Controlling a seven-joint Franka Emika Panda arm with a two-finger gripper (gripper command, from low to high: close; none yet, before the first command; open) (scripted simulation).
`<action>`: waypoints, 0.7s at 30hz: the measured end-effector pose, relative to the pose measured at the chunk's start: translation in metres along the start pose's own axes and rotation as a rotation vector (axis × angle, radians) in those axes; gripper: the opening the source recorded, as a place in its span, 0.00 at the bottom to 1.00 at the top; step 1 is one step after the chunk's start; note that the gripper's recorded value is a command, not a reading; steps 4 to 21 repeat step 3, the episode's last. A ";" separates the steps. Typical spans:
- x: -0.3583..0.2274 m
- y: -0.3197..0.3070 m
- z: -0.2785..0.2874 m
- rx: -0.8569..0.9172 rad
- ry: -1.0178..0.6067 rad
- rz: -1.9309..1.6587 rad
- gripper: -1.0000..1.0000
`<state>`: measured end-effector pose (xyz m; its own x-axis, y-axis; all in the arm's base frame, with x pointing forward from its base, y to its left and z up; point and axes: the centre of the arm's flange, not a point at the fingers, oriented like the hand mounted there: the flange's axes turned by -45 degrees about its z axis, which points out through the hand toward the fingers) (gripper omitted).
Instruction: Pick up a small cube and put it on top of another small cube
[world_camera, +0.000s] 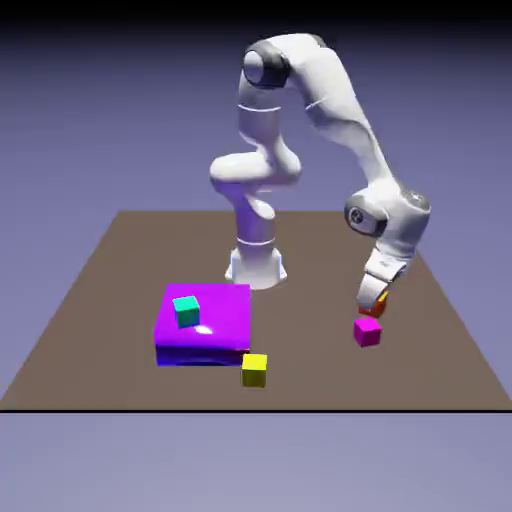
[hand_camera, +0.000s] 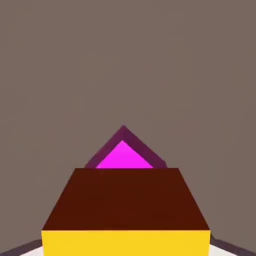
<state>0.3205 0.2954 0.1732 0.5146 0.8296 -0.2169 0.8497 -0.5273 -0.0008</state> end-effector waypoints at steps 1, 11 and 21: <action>0.000 0.000 0.000 -0.001 0.000 0.000 1.00; 0.000 0.001 -0.015 -0.003 -0.001 0.002 1.00; 0.000 0.001 -0.015 -0.003 -0.001 0.002 1.00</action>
